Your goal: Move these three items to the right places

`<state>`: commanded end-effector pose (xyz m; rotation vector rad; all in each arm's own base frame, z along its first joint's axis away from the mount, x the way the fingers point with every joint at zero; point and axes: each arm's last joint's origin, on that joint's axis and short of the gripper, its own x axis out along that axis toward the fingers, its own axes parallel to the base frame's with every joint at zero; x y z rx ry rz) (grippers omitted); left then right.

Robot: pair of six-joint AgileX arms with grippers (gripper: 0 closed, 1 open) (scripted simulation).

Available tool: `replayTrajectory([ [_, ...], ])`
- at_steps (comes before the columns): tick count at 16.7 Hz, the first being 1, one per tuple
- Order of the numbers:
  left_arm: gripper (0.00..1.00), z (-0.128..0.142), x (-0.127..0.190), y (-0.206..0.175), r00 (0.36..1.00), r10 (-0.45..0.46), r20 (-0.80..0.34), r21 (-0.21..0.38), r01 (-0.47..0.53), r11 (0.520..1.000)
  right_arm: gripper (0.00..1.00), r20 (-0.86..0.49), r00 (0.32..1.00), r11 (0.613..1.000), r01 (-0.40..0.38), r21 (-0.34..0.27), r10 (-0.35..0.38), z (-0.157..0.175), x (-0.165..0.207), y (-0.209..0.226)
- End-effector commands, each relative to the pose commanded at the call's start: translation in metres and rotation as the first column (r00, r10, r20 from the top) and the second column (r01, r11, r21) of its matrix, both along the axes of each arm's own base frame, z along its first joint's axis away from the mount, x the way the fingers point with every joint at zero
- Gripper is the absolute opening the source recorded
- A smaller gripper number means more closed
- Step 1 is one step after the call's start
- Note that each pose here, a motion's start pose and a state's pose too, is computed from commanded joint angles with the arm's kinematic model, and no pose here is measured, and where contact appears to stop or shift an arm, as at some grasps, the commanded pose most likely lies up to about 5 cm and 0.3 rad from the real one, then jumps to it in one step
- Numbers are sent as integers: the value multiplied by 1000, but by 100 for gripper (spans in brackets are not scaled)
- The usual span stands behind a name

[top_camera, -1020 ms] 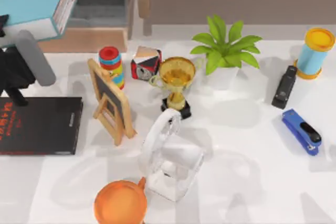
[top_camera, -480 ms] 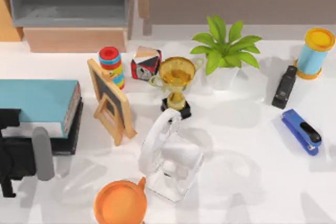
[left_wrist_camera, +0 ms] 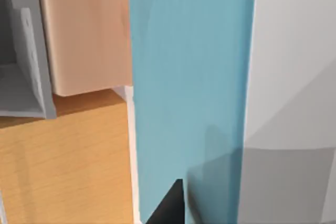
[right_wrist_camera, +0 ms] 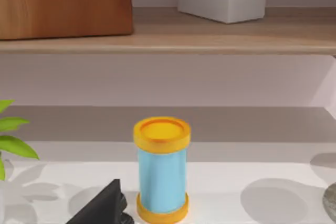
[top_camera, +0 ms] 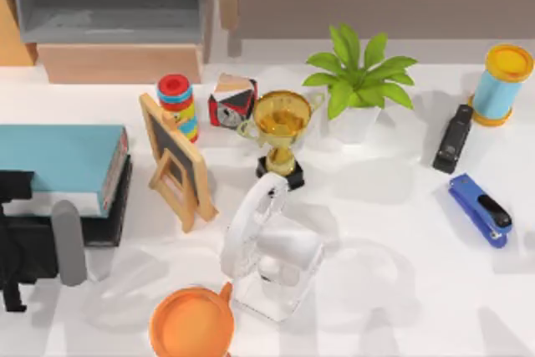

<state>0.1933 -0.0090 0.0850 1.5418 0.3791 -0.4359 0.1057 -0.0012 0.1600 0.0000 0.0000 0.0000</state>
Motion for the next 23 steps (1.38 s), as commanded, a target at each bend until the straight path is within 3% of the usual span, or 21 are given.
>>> replayTrajectory([
  [4, 0, 0, 0, 0, 1000, 0, -1, 0, 0, 1000, 100, 0, 1000, 1000, 0, 0, 0, 0, 0, 0],
  [17, 98, 0, 0, 0, 1000, 0, -1, 0, 0, 1000, 100, 0, 1000, 1000, 0, 0, 0, 0, 0, 0],
  [23, 100, 0, 0, 0, 1000, 0, -1, 0, 0, 1000, 100, 0, 1000, 1000, 0, 0, 0, 0, 0, 0],
])
